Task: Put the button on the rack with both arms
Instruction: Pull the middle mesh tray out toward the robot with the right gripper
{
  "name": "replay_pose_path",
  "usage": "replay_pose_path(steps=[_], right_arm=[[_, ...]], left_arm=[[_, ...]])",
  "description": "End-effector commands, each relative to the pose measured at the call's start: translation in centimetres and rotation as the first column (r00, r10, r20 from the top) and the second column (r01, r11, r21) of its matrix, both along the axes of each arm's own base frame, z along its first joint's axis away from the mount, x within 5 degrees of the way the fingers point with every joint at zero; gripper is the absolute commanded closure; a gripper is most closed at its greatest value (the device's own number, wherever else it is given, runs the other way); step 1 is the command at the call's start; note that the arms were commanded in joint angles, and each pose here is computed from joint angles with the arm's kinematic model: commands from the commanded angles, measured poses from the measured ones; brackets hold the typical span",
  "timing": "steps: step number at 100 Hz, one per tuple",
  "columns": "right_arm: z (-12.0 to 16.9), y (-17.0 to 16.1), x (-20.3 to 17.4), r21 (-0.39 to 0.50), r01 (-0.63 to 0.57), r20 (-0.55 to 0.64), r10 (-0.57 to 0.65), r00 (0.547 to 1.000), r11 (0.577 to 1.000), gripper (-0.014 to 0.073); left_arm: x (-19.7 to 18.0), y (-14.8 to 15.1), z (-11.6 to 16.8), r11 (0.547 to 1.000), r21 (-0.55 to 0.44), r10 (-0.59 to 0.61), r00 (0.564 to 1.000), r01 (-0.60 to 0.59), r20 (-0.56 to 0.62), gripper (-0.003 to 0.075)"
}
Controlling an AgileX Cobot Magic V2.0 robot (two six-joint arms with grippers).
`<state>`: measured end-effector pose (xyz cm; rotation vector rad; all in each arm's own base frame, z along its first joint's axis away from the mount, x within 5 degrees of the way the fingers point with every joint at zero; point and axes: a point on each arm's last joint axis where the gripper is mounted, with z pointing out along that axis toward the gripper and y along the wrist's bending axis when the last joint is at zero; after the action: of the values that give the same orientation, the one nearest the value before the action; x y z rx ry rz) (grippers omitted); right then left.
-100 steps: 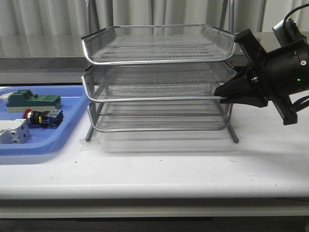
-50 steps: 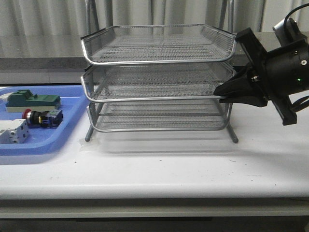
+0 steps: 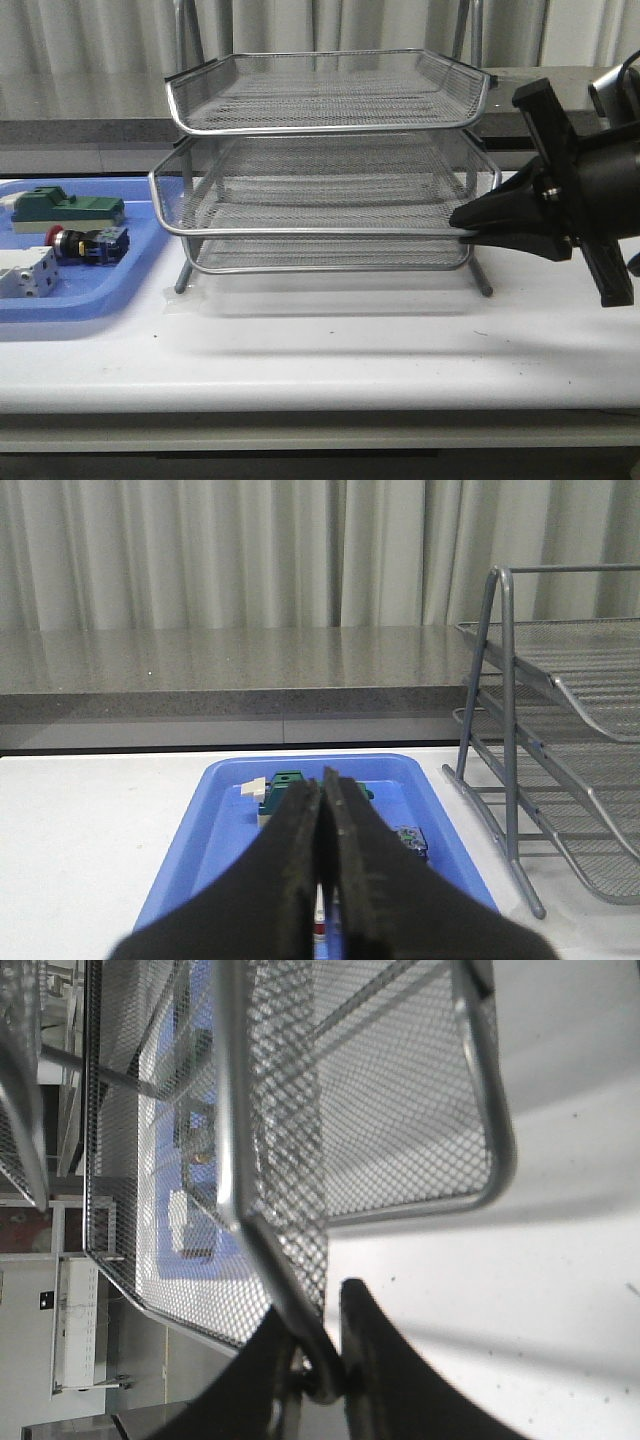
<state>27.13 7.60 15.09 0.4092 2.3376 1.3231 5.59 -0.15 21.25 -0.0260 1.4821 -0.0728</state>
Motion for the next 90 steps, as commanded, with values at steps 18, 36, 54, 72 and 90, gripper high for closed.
replay_pose_path(steps=[18,36,54,72,90], right_arm=[[0.5,0.2,-3.7,-0.059,-0.083,0.034,0.085,0.996,0.995,0.0592],[1.3,0.1,-5.5,-0.063,-0.081,0.061,0.084,0.995,0.995,0.0592],[1.2,0.0,-7.2,-0.059,-0.084,0.051,0.087,0.995,0.995,0.0592],[0.7,0.0,-8.4,-0.057,-0.086,0.024,0.088,0.996,0.995,0.059],[0.6,0.0,-8.6,-0.056,-0.085,0.02,0.086,0.996,0.995,0.0588]], left_arm=[[-0.2,0.0,-0.3,1.0,-0.016,0.003,0.997,-0.002,0.075,0.0741],[-0.2,0.0,-0.3,1.0,-0.016,0.003,0.997,-0.002,0.075,0.0741],[-0.2,0.0,-0.3,1.0,-0.016,0.003,0.997,-0.002,0.075,0.0741],[-0.2,0.0,-0.3,1.0,-0.016,0.003,0.997,-0.002,0.075,0.0741],[-0.2,0.0,-0.3,1.0,-0.016,0.003,0.997,-0.002,0.075,0.0741]])
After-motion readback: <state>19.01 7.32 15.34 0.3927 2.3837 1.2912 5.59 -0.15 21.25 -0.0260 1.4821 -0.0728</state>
